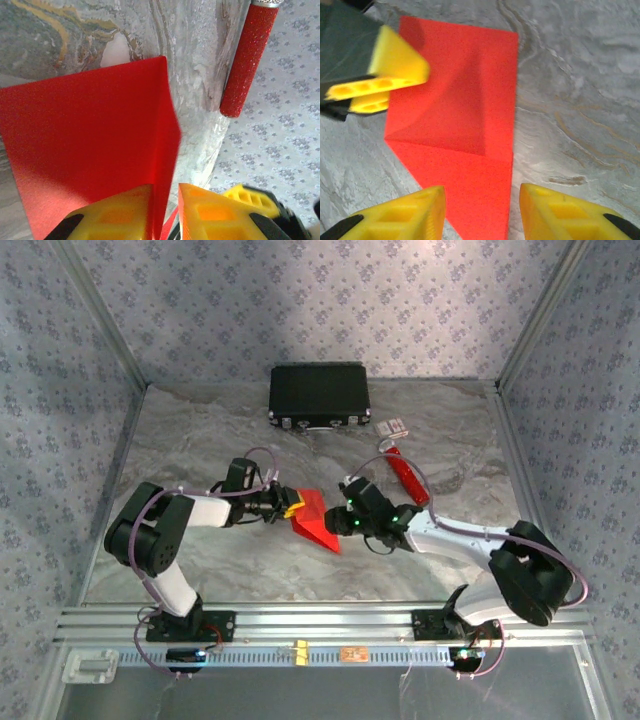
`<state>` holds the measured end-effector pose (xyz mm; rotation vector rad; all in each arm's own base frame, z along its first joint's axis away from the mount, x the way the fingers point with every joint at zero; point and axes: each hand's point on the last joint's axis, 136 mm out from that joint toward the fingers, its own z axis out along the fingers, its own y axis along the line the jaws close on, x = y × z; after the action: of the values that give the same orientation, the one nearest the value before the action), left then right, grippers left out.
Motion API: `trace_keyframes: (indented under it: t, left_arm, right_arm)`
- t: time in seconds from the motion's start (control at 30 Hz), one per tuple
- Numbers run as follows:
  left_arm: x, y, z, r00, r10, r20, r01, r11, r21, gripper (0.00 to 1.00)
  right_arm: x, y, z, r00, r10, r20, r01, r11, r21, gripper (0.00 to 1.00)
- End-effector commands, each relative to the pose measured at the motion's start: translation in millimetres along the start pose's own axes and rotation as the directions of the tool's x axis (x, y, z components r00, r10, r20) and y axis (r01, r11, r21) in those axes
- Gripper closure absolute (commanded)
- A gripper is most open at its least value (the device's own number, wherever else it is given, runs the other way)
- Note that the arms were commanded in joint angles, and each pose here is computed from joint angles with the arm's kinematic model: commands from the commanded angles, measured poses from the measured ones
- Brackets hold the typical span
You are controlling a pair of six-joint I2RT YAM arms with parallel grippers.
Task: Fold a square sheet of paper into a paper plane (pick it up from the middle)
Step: Fourth fold the wing at the center of the table.
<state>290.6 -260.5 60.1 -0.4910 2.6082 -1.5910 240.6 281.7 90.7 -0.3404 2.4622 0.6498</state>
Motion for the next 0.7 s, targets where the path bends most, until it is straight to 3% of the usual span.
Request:
trace_keyframes:
  t: [0.0,0.3,0.67]
  left_arm:
    - [3,-21,-3,1.0,0.03,-0.009,-0.029,0.998,0.061,0.82]
    - [3,-25,-5,1.0,0.018,-0.006,-0.018,0.997,0.07,0.82]
    - [3,-24,-4,1.0,0.014,-0.006,-0.014,0.998,0.065,0.84]
  right_arm:
    - [3,-6,-7,0.985,-0.172,0.023,0.166,0.974,0.156,0.57]
    - [26,26,3,0.878,-0.478,-0.012,0.465,0.848,0.254,0.58]
    - [40,21,24,0.821,-0.561,-0.111,0.559,0.748,0.357,0.61]
